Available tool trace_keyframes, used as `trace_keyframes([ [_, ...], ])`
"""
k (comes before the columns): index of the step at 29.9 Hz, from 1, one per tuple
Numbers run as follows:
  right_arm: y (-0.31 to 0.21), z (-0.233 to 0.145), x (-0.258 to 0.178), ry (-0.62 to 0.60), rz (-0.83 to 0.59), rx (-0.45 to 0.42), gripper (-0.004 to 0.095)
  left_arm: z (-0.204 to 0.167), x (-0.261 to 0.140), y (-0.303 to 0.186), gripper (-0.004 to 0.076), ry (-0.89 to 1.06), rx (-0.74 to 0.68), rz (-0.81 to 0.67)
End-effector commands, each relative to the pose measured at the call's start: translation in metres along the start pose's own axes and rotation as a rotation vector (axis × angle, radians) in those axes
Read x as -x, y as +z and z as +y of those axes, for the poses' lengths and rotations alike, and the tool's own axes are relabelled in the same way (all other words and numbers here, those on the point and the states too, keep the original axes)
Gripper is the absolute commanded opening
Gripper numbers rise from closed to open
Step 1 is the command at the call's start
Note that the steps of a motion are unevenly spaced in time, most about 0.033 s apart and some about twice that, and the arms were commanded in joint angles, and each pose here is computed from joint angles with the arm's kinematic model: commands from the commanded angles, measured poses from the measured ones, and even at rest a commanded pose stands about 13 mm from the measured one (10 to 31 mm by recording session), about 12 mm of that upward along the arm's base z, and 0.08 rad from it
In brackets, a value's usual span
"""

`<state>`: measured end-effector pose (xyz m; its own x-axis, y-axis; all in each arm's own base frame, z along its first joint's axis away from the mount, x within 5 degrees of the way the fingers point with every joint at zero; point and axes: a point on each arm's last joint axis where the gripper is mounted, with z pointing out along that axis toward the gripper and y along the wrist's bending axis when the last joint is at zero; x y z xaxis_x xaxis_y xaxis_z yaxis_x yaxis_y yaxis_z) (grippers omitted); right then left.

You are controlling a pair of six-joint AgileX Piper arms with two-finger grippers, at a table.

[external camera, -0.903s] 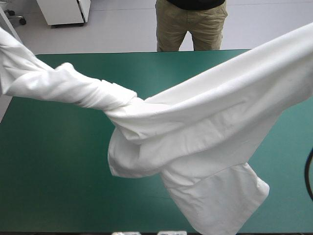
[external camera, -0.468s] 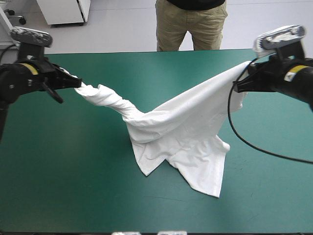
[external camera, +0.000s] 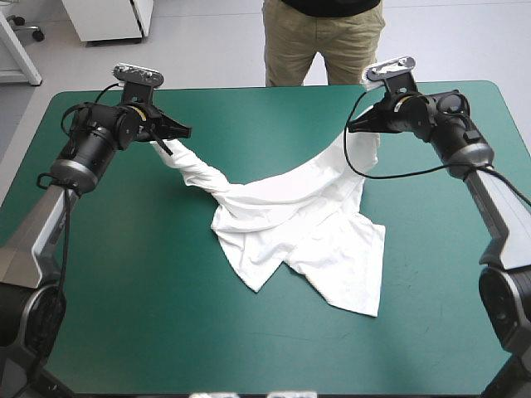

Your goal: Fold the cloth

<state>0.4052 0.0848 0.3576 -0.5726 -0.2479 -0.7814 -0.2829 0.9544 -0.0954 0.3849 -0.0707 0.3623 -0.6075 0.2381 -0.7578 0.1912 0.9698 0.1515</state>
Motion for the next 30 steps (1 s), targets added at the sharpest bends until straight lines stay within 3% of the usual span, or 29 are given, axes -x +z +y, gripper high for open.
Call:
trace_keyframes([
  [1, -0.01, -0.016, 0.033, 0.017, -0.19, -0.049, -0.0017, 0.004, 0.022, -0.004, -0.0009, -0.018, 0.039, -0.195],
  [6, 0.007, -0.032, 0.039, 0.037, -0.187, -0.076, 0.0023, 0.002, 0.02, 0.022, -0.0009, -0.002, 0.047, -0.183],
  [10, 0.014, -0.04, 0.037, 0.05, -0.169, -0.082, 0.0218, 0.004, 0.017, 0.039, 0.004, -0.034, 0.048, -0.151],
  [13, 0.014, -0.044, 0.036, 0.057, -0.166, -0.088, 0.0465, 0.007, 0.019, 0.042, 0.0204, -0.052, 0.051, -0.143],
  [15, 0.011, -0.045, 0.038, 0.064, -0.174, -0.09, 0.0579, 0.009, 0.022, 0.04, 0.0387, -0.061, 0.05, -0.149],
  [17, 0.004, -0.048, 0.041, 0.067, -0.178, -0.095, 0.061, 0.011, 0.027, 0.035, 0.0536, -0.067, 0.058, -0.15],
  [19, -0.009, -0.049, 0.047, 0.069, -0.195, -0.099, 0.0598, 0.015, 0.035, 0.024, 0.0613, -0.071, 0.075, -0.125],
  [24, -0.059, -0.049, 0.064, 0.054, -0.253, -0.119, 0.0559, 0.018, 0.056, -0.016, 0.0591, -0.014, 0.075, -0.057],
  [30, -0.132, -0.043, 0.068, 0.052, -0.279, -0.122, 0.0558, 0.0, 0.06, -0.07, 0.0539, -0.006, -0.131, -0.001],
])
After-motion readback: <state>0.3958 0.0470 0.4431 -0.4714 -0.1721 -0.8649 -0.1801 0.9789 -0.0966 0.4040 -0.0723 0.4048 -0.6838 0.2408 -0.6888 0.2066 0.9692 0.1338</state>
